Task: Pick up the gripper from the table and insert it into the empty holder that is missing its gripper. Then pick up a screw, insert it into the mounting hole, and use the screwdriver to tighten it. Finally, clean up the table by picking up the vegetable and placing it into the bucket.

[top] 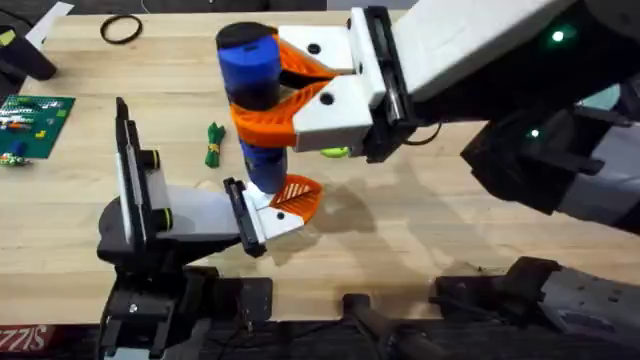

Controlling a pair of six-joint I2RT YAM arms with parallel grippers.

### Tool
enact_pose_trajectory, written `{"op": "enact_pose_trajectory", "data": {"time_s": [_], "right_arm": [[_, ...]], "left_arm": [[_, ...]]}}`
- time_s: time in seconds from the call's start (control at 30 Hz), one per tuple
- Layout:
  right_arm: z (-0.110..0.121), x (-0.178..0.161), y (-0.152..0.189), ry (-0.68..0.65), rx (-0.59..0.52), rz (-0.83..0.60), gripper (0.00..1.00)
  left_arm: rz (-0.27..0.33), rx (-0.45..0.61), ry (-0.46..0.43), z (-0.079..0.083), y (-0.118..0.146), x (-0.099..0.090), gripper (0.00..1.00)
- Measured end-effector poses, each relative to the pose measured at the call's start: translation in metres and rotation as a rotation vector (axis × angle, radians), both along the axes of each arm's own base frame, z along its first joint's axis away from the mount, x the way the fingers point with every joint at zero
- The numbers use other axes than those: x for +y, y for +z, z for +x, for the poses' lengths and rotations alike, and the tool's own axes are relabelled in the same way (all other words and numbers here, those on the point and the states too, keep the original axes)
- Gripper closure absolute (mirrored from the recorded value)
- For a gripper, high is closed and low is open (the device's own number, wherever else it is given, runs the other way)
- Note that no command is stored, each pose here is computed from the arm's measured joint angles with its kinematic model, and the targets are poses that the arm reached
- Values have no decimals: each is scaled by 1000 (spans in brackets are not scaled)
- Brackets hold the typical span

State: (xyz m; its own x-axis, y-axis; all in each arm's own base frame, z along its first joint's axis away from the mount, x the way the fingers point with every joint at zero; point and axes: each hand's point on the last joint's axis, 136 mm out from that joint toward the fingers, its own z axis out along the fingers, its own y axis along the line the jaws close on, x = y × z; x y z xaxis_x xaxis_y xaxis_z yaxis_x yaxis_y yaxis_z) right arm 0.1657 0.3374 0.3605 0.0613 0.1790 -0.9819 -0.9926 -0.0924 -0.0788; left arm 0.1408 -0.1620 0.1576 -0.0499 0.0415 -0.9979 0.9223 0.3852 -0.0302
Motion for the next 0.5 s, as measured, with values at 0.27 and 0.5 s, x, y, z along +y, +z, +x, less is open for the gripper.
{"op": "enact_pose_trajectory", "data": {"time_s": [0.27, 0.5], "right_arm": [[2, 1, -1, -3, 20, -17, 952], [0, -1, 10, 6, -16, 31, 952]], "left_arm": [[-2, 5, 0, 0, 0, 0, 991], [0, 0, 0, 0, 0, 0, 991]]}}
